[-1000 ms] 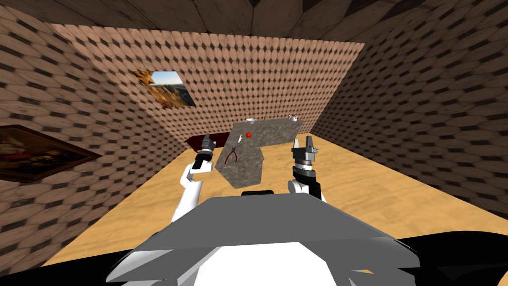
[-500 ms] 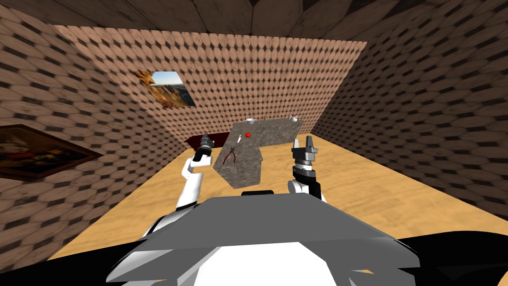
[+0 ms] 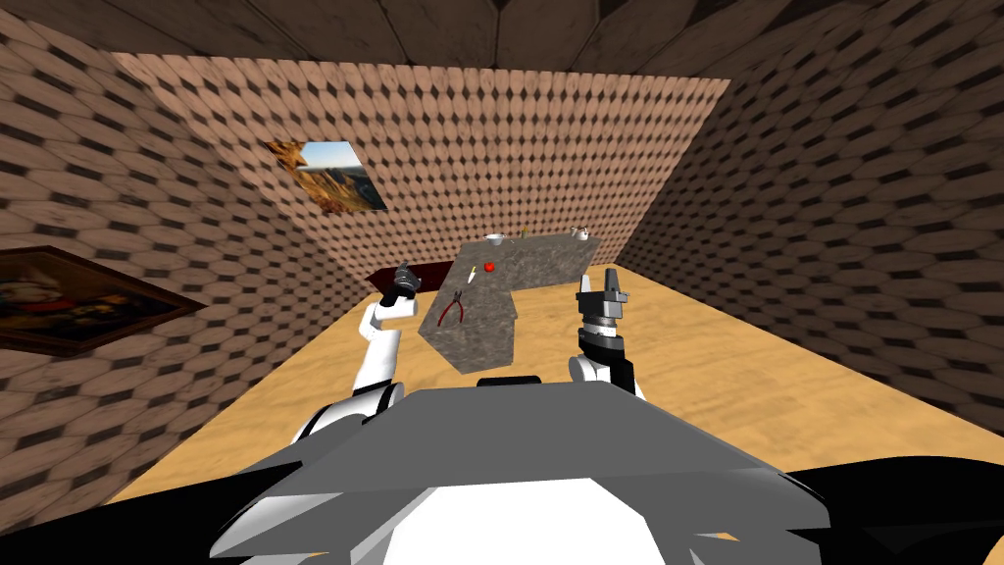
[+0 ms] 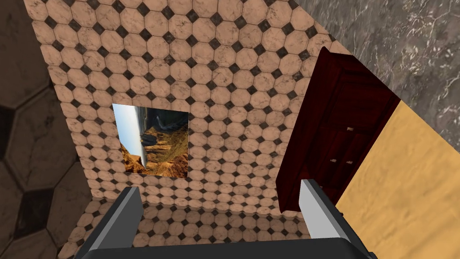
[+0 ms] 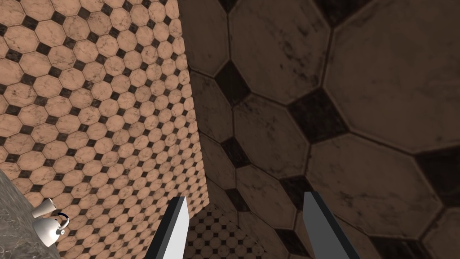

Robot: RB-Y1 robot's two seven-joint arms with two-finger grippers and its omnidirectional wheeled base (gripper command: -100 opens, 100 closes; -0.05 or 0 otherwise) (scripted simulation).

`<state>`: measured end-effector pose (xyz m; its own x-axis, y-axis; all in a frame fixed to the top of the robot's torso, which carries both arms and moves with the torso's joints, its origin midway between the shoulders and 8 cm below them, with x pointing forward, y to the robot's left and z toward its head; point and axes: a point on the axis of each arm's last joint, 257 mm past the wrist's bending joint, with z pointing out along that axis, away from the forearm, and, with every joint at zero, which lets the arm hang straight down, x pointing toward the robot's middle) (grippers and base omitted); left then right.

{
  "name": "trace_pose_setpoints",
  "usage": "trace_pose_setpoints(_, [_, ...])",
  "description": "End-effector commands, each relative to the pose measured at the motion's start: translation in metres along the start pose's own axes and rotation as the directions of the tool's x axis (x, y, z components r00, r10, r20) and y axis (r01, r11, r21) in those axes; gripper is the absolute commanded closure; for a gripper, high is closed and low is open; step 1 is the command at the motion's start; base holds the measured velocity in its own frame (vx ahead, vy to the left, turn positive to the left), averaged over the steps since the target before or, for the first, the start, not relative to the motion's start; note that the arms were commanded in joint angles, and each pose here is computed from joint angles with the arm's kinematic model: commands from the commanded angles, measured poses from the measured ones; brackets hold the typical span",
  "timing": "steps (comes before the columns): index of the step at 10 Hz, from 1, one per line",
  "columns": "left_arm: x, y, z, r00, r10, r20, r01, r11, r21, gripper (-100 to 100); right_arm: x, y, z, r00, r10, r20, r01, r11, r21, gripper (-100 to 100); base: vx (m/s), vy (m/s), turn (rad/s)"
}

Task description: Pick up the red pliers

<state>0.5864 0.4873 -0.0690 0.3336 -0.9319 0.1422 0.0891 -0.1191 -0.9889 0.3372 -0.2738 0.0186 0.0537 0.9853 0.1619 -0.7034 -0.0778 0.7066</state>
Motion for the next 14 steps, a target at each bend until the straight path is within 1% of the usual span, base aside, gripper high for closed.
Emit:
trace_pose_setpoints(1, [-0.011,-0.001,0.012,0.999,-0.039,0.037,0.040,0.999,-0.034,-100,0.000,0.000,0.000,1.000,0.000,0.000,0.000,1.000,0.000,0,0.012,-0.021,0.022])
trace_pose_setpoints(2, [-0.013,0.006,0.016,0.998,-0.043,0.047,0.046,0.997,-0.055,-100,0.000,0.000,0.000,1.000,0.000,0.000,0.000,1.000,0.000,0,0.018,-0.025,0.017])
trace_pose_setpoints(3, [-0.020,0.001,0.024,0.994,-0.080,0.075,0.085,0.994,-0.071,-100,0.000,0.000,0.000,1.000,0.000,0.000,0.000,1.000,0.000,0,0.029,-0.035,0.035])
trace_pose_setpoints(4, [-0.023,0.011,0.027,0.992,-0.084,0.091,0.093,0.990,-0.102,-100,0.000,0.000,0.000,1.000,0.000,0.000,0.000,1.000,0.000,0,0.027,-0.031,0.018])
trace_pose_setpoints(5, [-0.023,0.012,0.027,0.992,-0.084,0.092,0.093,0.990,-0.104,-100,0.000,0.000,0.000,1.000,0.000,0.000,0.000,1.000,0.000,0,0.012,-0.015,-0.007])
trace_pose_setpoints(6, [-0.028,0.010,0.036,0.985,-0.123,0.124,0.139,0.982,-0.130,-100,0.000,0.000,0.000,1.000,0.000,0.000,0.000,1.000,0.000,0,0.021,-0.022,0.029])
trace_pose_setpoints(7, [-0.031,0.018,0.037,0.983,-0.123,0.135,0.143,0.978,-0.149,-100,0.000,0.000,0.000,1.000,0.000,0.000,0.000,1.000,0.000,0,0.021,-0.025,0.021])
trace_pose_setpoints(8, [-0.032,0.020,0.037,0.983,-0.123,0.137,0.143,0.978,-0.153,-100,0.000,0.000,0.000,1.000,0.000,0.000,0.000,1.000,0.000,0,0.007,-0.013,-0.002])
trace_pose_setpoints(9, [-0.036,0.019,0.044,0.973,-0.159,0.170,0.189,0.966,-0.178,-100,0.000,0.000,0.000,1.000,0.000,0.000,0.000,1.000,0.000,0,0.016,-0.024,0.029])
trace_pose_setpoints(10, [-0.039,0.029,0.045,0.970,-0.159,0.184,0.195,0.960,-0.202,-100,0.000,0.000,0.000,1.000,0.000,0.000,0.000,1.000,0.000,0,0.021,-0.023,0.026])
trace_pose_setpoints(11, [-0.040,0.023,0.050,0.959,-0.194,0.207,0.238,0.948,-0.213,-100,0.000,0.000,0.000,1.000,0.000,0.000,0.000,1.000,0.000,0,0.031,-0.030,0.033])
trace_pose_setpoints(12, [-0.043,0.038,0.050,0.954,-0.191,0.229,0.247,0.937,-0.248,-100,0.000,0.000,0.000,1.000,0.000,0.000,0.000,1.000,0.000,0,0.031,-0.025,0.016])
trace_pose_setpoints(13, [-0.044,0.039,0.050,0.954,-0.191,0.230,0.248,0.936,-0.250,-100,0.000,0.000,0.000,1.000,0.000,0.000,0.000,1.000,0.000,0,0.013,-0.007,-0.001])
trace_pose_setpoints(14, [-0.043,0.039,0.056,0.939,-0.224,0.261,0.295,0.915,-0.275,-100,0.000,0.000,0.000,1.000,0.000,0.000,0.000,1.000,0.000,0,0.021,-0.011,0.029])
